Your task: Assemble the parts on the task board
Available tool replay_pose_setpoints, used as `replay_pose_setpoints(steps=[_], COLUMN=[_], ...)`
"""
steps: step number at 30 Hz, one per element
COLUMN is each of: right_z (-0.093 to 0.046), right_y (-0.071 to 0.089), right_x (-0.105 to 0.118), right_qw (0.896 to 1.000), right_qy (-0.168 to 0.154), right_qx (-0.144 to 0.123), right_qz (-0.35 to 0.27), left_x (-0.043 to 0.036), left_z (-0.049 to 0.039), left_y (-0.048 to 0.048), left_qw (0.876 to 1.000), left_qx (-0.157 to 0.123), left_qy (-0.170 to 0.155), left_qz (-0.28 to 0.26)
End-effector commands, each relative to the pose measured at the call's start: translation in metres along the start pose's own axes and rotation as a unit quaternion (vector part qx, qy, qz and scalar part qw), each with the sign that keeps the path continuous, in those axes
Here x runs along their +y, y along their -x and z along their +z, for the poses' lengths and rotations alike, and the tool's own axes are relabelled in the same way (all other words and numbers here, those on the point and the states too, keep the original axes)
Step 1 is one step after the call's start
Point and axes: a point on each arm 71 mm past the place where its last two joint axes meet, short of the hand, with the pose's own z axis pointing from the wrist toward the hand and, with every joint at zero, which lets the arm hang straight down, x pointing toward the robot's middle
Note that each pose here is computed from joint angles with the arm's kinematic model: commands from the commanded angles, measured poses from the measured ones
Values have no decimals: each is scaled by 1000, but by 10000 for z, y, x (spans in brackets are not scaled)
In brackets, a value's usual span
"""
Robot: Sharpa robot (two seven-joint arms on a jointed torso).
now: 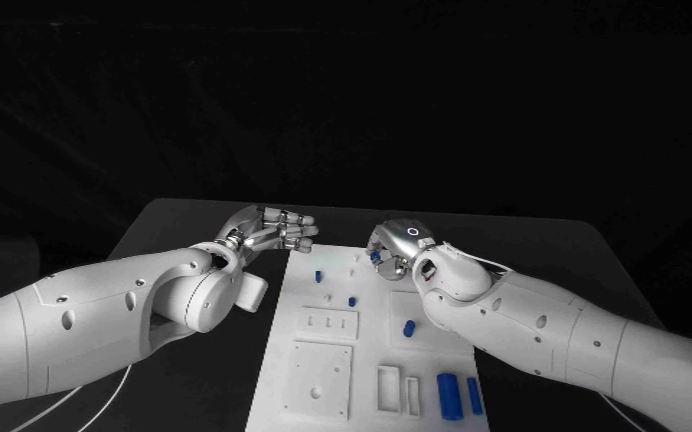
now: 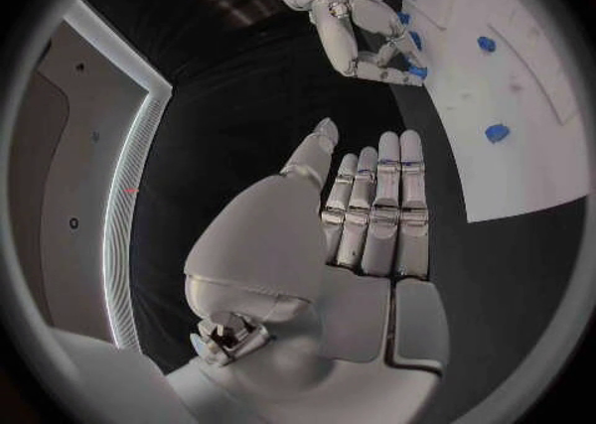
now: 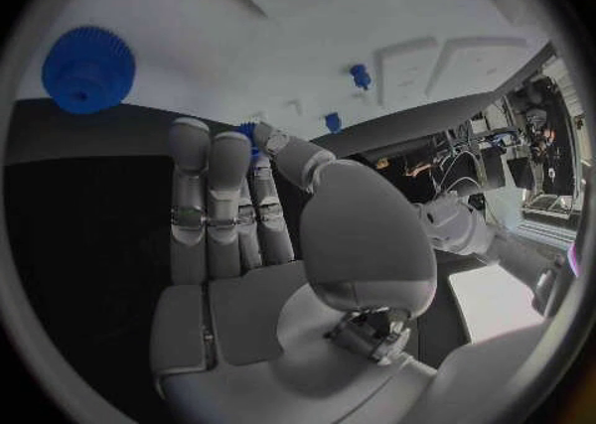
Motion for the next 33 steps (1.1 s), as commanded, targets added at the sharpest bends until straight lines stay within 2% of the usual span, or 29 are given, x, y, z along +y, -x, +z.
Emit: replay_pose_setpoints(steps=[1, 18, 27, 33], right_z=[40, 200, 213, 197], right_y=[20, -54, -88, -89], right_x=[44, 246, 244, 198], right_qw=[1000, 1000, 1000, 1000], right_qy=[-4, -3, -6, -13], right_qx=[-18, -24, -19, -17], right_qz=[-5, -9, -13, -18], left_x=[-23, -40, -63, -85], left_z=[13, 46, 28, 23], left_y=[-36, -107, -158, -155], left_qw=[1000, 1000, 1000, 1000], left_qx=[10, 17, 24, 24], left_qy=[-5, -7, -8, -10], left_qz=[-1, -2, -5, -5])
